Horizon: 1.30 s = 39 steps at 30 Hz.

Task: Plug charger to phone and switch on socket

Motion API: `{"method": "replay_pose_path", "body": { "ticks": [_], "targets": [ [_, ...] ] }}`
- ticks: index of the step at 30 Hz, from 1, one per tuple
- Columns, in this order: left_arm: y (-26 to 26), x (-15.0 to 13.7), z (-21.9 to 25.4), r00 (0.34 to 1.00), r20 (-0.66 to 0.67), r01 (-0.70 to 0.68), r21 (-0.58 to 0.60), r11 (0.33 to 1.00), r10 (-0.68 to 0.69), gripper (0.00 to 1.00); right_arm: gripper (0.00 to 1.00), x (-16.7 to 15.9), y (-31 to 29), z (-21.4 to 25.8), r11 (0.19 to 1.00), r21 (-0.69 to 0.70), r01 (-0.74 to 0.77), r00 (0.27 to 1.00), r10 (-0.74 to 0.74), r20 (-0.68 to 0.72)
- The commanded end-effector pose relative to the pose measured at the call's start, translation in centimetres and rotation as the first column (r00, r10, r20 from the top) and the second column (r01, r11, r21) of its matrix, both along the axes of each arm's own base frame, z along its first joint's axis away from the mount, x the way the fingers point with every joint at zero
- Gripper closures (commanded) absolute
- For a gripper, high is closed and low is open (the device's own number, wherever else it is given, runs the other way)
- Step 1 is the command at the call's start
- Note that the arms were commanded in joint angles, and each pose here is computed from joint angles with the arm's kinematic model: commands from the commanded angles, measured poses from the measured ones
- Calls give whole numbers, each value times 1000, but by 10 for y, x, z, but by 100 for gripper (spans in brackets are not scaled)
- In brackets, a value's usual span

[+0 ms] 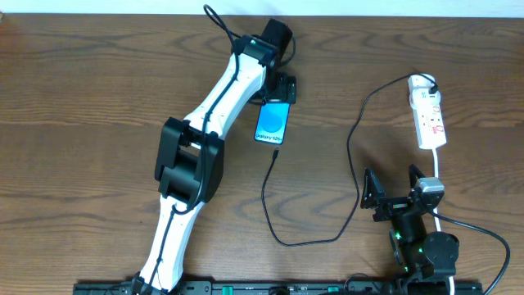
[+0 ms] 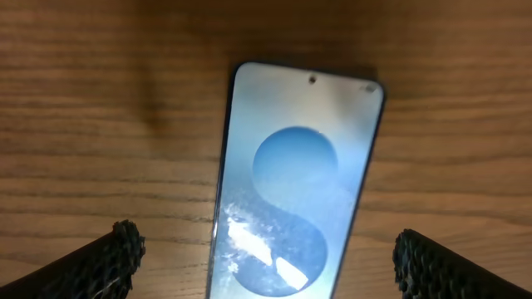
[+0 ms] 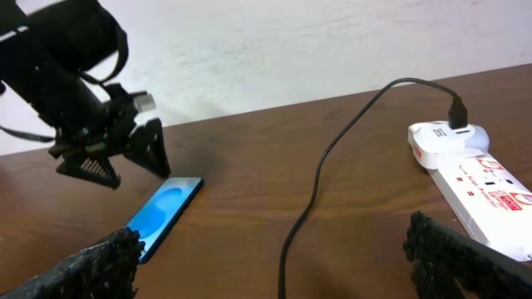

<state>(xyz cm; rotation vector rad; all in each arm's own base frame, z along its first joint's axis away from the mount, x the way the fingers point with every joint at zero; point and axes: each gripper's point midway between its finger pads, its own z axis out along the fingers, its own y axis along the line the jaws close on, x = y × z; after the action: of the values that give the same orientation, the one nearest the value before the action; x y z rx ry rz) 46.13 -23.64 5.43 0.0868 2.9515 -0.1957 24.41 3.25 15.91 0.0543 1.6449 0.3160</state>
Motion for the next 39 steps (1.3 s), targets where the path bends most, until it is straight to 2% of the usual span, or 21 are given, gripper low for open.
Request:
{"method": "replay_pose_path", "body": {
  "ticks": [1, 4, 8, 19, 23, 29, 39],
  "targets": [
    [0, -4, -13, 999, -8, 35, 26, 999, -35, 2, 1, 0, 1, 0, 1000, 8, -4, 1000, 4, -1],
    [-5, -7, -21, 999, -7, 47, 27, 999, -46, 2, 1, 0, 1, 0, 1000, 8, -4, 1000, 4, -1],
    [0, -4, -35, 998, 40, 45, 115, 992, -50, 2, 1, 0, 1, 0, 1000, 8, -4, 1000, 4, -1],
    [-23, -9, -41, 995, 69, 71, 100, 992, -78, 2, 1, 0, 1, 0, 1000, 8, -4, 1000, 4, -1],
    [-9, -2, -40, 993, 108, 18, 177, 984, -38, 2, 1, 0, 1, 0, 1000, 8, -4, 1000, 4, -1],
    [-1, 1, -41, 994, 107, -1, 179, 984, -18, 2, 1, 0, 1, 0, 1000, 8, -4, 1000, 4, -1],
    [-9, -15, -62, 998, 55, 29, 142, 989, -38, 2, 1, 0, 1, 0, 1000, 8, -4, 1000, 4, -1]
  ]
}}
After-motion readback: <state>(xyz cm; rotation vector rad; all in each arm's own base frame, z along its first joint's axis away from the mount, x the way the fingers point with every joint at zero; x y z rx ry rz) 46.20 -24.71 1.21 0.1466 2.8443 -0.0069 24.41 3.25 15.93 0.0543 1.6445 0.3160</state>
